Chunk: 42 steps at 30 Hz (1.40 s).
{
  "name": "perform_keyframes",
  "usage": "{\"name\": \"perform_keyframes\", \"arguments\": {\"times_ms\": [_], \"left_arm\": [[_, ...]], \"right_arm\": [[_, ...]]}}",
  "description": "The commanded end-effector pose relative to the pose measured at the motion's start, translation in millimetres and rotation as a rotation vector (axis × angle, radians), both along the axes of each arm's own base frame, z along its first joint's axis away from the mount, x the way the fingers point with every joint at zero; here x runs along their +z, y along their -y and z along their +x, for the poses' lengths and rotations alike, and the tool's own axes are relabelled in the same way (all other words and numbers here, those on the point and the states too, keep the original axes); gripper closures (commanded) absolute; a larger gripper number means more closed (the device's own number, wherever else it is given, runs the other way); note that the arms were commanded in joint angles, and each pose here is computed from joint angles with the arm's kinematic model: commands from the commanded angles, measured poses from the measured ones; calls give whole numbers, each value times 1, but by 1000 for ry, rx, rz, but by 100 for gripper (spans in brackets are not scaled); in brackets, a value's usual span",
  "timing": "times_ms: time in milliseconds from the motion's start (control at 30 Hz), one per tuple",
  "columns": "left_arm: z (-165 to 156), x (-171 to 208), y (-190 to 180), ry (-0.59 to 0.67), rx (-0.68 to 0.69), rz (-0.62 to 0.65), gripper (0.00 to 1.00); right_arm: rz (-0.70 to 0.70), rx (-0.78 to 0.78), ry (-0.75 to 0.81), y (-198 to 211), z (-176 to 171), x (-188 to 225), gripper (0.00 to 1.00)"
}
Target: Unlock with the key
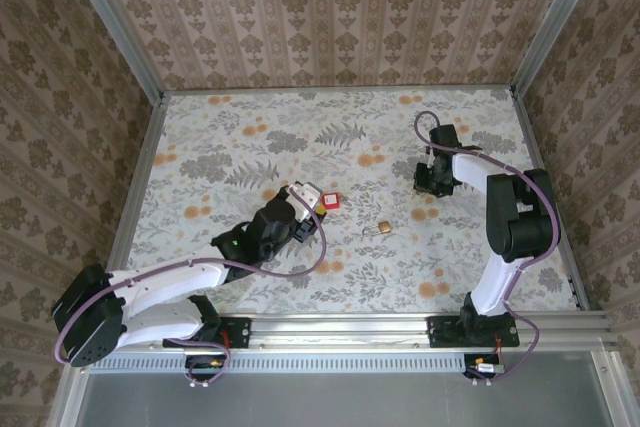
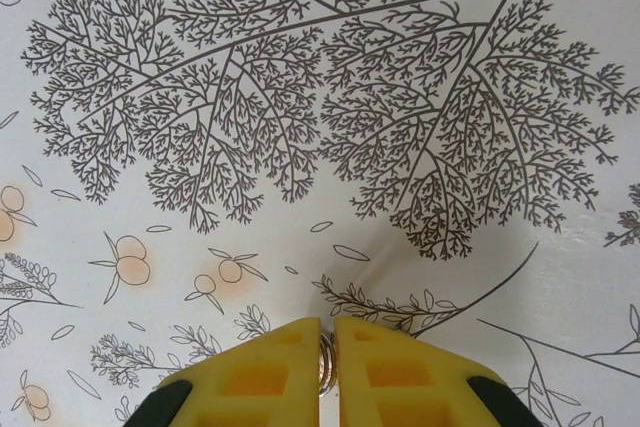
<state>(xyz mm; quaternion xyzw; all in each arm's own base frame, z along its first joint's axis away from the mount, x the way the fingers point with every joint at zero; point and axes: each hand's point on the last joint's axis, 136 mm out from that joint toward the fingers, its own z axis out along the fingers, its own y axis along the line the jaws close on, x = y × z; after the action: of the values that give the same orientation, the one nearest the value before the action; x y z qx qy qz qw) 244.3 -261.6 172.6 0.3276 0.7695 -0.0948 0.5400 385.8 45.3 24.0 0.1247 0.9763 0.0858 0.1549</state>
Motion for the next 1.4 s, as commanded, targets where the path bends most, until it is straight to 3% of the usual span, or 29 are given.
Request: {"name": "perform_keyframes", "arguments": {"times_ms": [0, 300, 733, 1133, 1367], "left_arm": [[-2, 11, 2, 12, -2, -24, 34], [-2, 12, 2, 13, -4, -30, 34], [-4, 15, -1, 21, -1, -35, 34], [-10, 16, 10, 20, -49, -65, 40], [-16, 23, 26, 36, -115, -117, 45]], "right_arm": [[-20, -4, 7, 5, -5, 8, 88], [20, 0, -1, -2, -10, 3, 88], [51, -7, 92, -9, -6, 31, 100], [62, 68, 199, -43, -22, 84, 100], [46, 172, 289, -80, -45, 141, 100]]}}
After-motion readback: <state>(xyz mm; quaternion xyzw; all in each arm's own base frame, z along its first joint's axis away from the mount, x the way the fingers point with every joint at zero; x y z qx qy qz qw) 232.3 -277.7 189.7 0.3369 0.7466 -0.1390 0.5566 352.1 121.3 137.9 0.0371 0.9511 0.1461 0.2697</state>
